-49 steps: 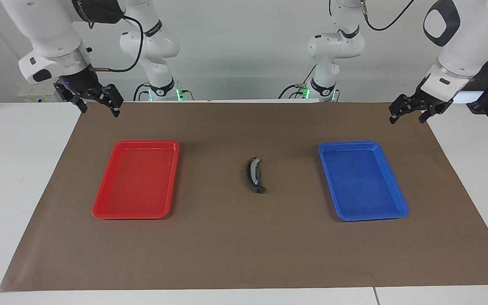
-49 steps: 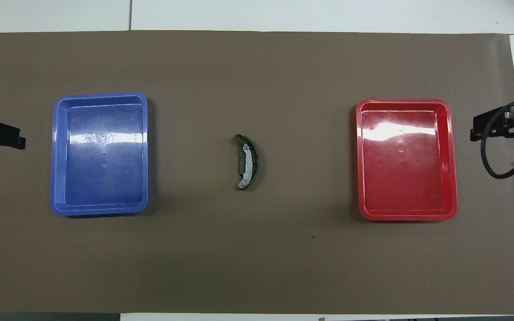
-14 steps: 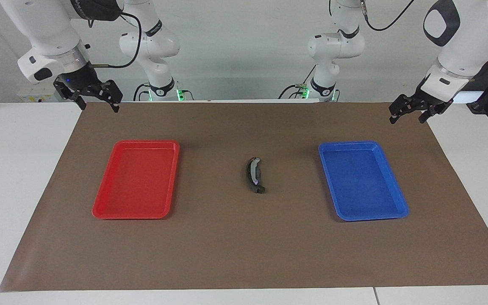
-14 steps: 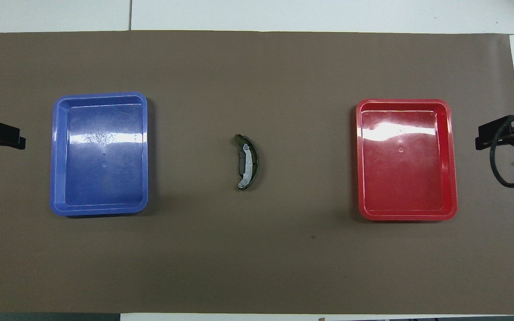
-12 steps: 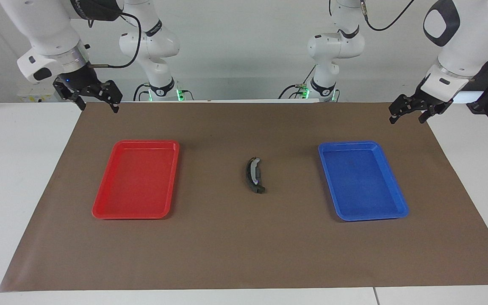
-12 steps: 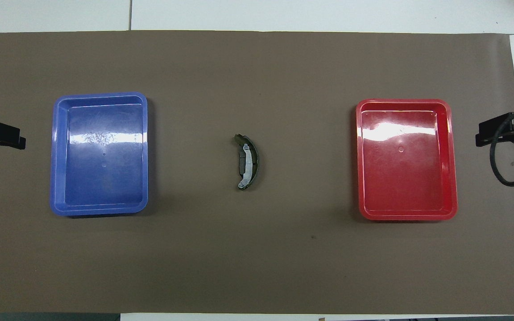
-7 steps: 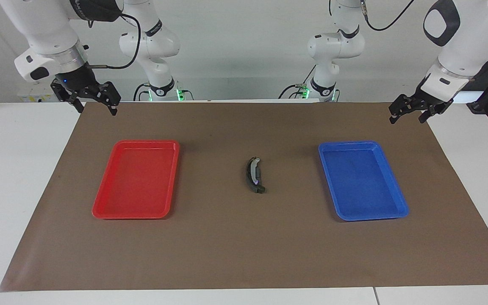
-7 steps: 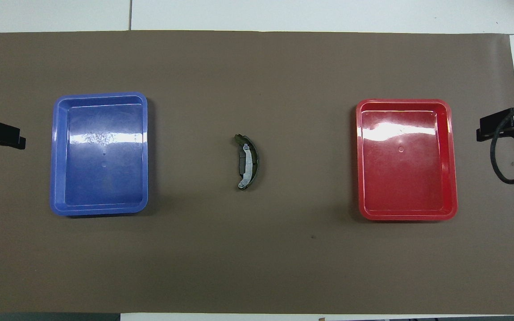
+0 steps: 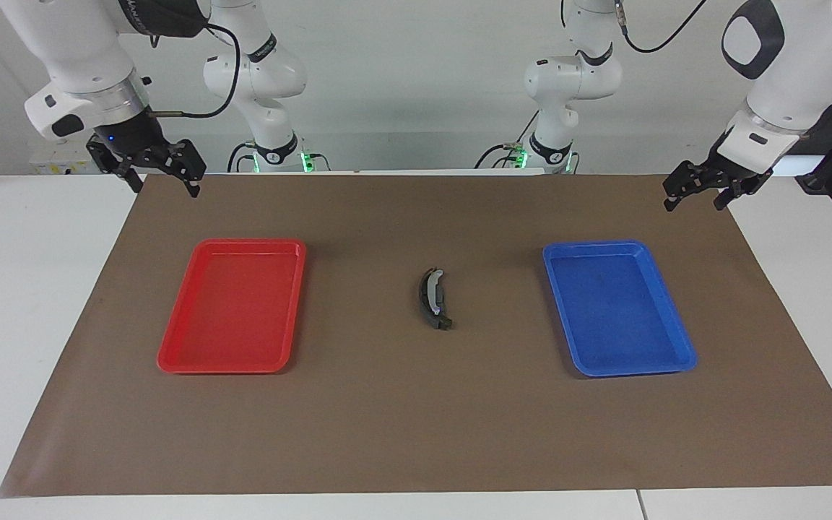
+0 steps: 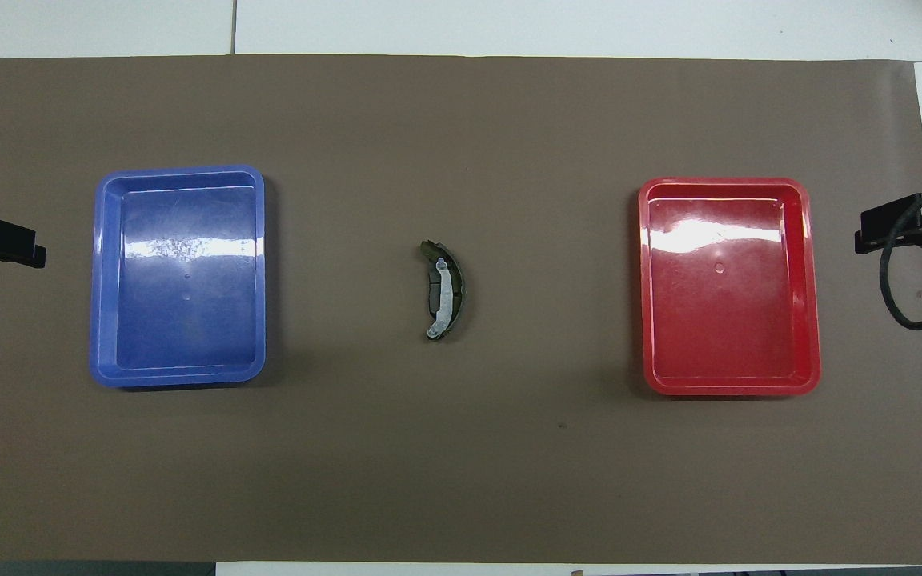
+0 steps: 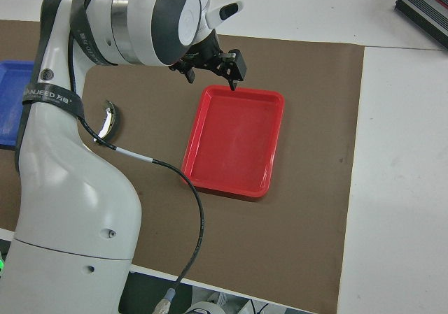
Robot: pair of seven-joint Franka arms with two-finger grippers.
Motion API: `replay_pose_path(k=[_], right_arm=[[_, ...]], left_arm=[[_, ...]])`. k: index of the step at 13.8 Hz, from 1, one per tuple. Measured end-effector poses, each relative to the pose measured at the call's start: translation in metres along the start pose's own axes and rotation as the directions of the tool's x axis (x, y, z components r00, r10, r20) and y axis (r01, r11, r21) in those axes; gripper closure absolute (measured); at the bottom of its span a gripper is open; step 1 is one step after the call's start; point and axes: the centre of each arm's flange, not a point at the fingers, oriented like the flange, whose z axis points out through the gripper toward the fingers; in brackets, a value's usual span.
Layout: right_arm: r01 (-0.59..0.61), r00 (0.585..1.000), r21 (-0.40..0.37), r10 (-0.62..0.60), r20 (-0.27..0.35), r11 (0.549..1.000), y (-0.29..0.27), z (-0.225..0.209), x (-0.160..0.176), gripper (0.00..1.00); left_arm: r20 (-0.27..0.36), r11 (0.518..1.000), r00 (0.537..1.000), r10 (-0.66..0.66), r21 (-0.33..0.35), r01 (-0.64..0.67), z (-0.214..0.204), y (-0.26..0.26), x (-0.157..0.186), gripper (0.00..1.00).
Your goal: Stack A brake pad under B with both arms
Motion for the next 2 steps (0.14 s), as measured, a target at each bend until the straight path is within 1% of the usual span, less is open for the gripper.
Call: replay_pose_path(k=[2], right_arm=[[0.0, 1.0, 0.0, 0.0, 0.0, 1.0, 0.0, 0.0, 0.0, 0.0]], left_arm=[[0.0, 1.0, 1.0, 0.0, 0.0, 0.0, 0.0, 0.0, 0.0, 0.0]])
